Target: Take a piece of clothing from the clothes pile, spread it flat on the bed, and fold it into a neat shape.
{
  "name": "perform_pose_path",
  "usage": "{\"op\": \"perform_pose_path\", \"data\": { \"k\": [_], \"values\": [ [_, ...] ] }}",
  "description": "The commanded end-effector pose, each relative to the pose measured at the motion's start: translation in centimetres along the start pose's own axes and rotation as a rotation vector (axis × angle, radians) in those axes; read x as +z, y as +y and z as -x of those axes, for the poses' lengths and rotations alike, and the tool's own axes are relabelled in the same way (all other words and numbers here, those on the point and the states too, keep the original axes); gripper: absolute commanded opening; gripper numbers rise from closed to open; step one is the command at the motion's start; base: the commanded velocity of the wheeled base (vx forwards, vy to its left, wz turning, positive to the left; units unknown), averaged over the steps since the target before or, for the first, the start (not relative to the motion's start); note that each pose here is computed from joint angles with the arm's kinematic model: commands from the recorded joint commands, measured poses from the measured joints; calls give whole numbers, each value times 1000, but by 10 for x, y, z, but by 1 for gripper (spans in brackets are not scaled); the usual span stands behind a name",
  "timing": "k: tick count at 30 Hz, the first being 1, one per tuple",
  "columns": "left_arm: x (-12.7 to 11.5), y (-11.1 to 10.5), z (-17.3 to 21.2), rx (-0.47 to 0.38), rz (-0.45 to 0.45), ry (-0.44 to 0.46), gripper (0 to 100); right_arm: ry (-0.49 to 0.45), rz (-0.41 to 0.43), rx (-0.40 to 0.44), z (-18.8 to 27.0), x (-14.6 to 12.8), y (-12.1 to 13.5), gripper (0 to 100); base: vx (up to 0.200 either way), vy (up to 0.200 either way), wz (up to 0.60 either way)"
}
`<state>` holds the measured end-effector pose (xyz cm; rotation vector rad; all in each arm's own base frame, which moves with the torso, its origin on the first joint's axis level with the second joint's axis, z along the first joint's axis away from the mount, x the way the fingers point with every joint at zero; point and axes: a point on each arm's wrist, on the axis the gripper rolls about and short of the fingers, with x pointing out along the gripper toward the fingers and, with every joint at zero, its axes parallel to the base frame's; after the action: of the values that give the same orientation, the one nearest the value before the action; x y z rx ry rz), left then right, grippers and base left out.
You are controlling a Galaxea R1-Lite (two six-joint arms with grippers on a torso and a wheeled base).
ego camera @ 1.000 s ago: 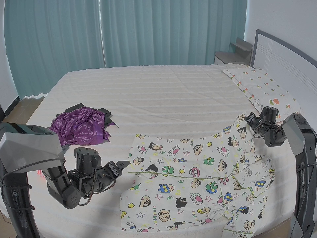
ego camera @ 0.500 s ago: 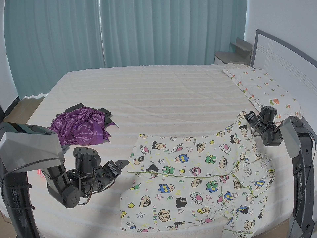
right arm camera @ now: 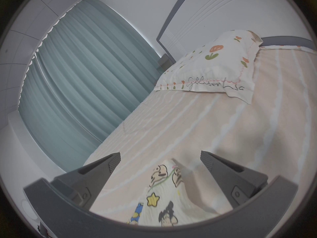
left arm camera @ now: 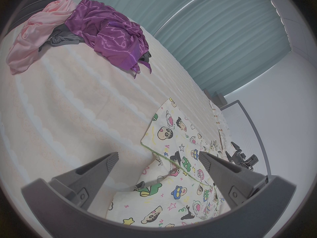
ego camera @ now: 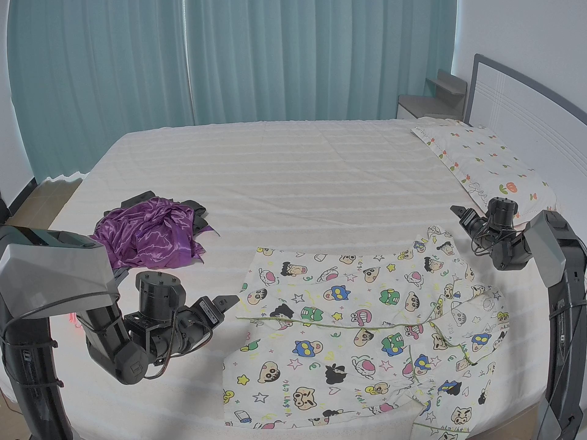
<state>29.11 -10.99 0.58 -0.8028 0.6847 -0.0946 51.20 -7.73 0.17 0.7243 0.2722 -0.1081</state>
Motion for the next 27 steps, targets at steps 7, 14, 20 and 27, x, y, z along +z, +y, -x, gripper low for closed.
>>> {"op": "perform_pose_path", "data": {
  "k": [7,14,20,27],
  "values": [
    [-9,-3,8,-16,-16,23,100,124,63,-55,115,0,30,100,0,0,0],
    [-22,-7,13,-20,-38,61,100,207,147,-24,190,-10,18,100,-200,0,0],
    [-25,-9,15,-27,-45,73,100,316,178,-27,230,-29,8,100,-200,0,0],
    [-25,-9,15,-27,-45,73,100,481,261,-29,270,-62,-6,100,-200,0,0]
  ]
}}
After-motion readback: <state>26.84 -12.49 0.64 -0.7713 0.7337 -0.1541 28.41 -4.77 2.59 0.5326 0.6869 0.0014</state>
